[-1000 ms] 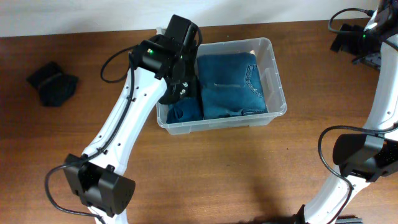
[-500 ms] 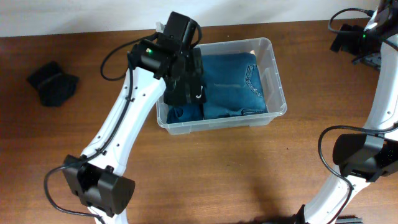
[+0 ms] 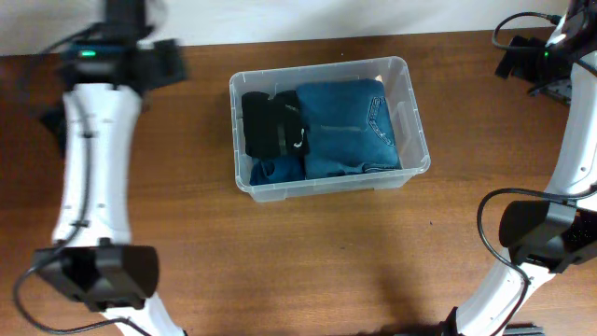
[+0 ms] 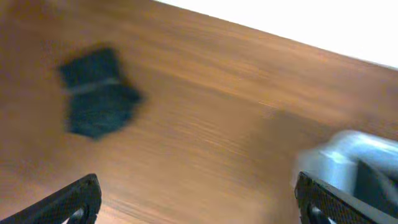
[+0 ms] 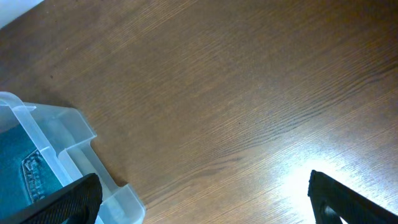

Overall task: Pack container
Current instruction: 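Move left gripper to the remaining black garment and grasp it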

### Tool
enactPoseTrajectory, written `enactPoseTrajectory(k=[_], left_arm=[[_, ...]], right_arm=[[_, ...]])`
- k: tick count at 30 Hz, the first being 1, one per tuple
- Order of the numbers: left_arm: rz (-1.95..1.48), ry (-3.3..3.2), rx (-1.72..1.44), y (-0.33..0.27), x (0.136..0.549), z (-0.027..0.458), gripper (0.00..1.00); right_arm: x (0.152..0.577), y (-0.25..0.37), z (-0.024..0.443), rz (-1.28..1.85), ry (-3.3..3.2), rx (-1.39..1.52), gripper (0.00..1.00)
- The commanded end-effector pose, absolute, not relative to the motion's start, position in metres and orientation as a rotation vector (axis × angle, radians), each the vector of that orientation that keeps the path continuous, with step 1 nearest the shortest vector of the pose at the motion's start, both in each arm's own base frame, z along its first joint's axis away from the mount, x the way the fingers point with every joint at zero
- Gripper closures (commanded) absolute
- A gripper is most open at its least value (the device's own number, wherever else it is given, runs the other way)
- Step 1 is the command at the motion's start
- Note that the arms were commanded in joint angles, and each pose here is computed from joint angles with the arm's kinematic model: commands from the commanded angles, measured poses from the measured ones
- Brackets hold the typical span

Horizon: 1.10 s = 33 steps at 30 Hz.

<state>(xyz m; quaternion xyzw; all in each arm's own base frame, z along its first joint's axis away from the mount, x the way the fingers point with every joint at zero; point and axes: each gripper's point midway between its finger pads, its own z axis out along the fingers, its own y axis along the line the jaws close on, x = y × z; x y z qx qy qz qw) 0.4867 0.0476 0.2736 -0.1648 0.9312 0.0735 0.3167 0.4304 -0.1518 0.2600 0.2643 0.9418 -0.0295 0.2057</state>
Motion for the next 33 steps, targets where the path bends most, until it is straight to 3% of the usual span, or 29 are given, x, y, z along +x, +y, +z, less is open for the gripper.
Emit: enactPoseTrajectory(k=[1, 8, 15, 30, 33], left_arm=[[0.293, 2.467, -0.49, 0.108, 0.495, 0.253, 0.01], [0.215, 2.551, -0.55, 0.173, 0.525, 0.165, 0.01], [0.224, 2.645, -0.594, 0.198, 0.535, 0.08, 0.01], [0.245, 2.787, -0.553, 0.198, 0.526, 0.008, 0.01], [0.249, 2.803, -0.556, 0.198, 0.524, 0.002, 0.11]], right_arm=[[0.429, -0.154, 0.263, -0.092, 2.61, 0.755, 0.02], [0.429, -0.154, 0.263, -0.092, 2.61, 0.755, 0.02], [0.429, -0.154, 0.263, -0.092, 2.61, 0.755, 0.01], [0.429, -0.154, 0.263, -0.092, 2.61, 0.755, 0.02], [0.429, -0.154, 0.263, -0.092, 2.61, 0.755, 0.02]])
